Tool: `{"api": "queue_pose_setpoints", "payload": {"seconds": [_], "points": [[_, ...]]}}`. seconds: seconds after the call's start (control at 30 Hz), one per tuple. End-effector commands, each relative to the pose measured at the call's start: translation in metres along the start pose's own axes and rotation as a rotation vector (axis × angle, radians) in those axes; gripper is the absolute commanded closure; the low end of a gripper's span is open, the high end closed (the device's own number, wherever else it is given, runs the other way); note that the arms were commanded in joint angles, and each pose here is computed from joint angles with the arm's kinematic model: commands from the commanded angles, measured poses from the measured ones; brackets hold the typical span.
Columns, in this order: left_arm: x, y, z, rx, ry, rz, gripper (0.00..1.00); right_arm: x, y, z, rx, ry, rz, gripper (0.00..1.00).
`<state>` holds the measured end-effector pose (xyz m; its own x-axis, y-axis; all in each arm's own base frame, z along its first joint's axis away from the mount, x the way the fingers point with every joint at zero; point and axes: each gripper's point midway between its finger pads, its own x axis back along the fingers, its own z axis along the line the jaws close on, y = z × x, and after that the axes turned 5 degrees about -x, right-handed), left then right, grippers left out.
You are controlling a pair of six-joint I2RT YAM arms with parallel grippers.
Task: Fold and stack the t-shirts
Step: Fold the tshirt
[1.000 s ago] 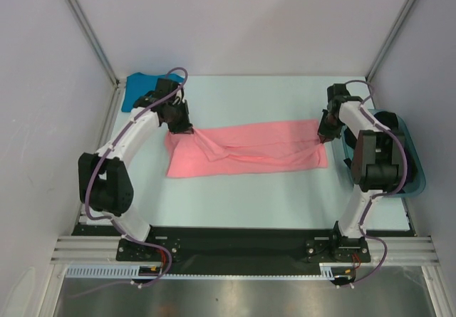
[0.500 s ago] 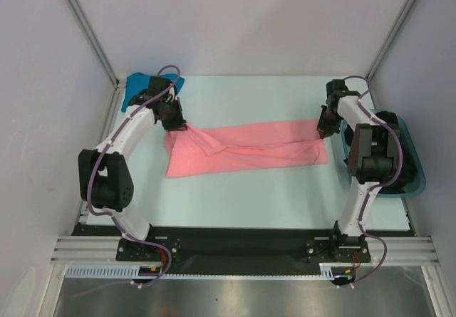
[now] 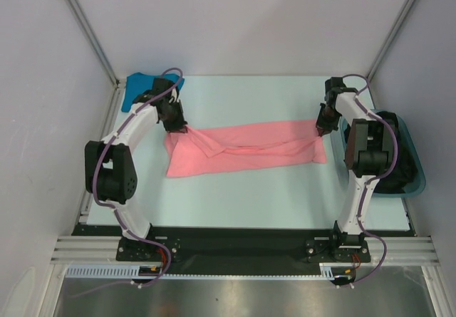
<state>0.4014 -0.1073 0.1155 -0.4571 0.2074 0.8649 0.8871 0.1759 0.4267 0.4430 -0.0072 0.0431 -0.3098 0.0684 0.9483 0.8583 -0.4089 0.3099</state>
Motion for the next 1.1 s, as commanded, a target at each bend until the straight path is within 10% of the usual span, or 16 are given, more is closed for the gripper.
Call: {"api": "queue_pose_setpoints", "payload": {"seconds": [0.0, 0.87, 1.07], "points": [[0.012, 0.022, 0.006, -0.016, 0.025, -0.078, 1.00, 0.002, 0.005, 0.000, 0.012, -0.002, 0.000, 0.97], [0.009, 0.009, 0.034, 0.013, 0.103, -0.072, 1.00, -0.015, -0.002, -0.015, 0.004, -0.041, 0.042, 0.95], [0.002, 0.014, 0.027, 0.013, 0.069, -0.068, 0.92, -0.017, 0.004, -0.010, 0.013, -0.027, 0.040, 0.80]]}}
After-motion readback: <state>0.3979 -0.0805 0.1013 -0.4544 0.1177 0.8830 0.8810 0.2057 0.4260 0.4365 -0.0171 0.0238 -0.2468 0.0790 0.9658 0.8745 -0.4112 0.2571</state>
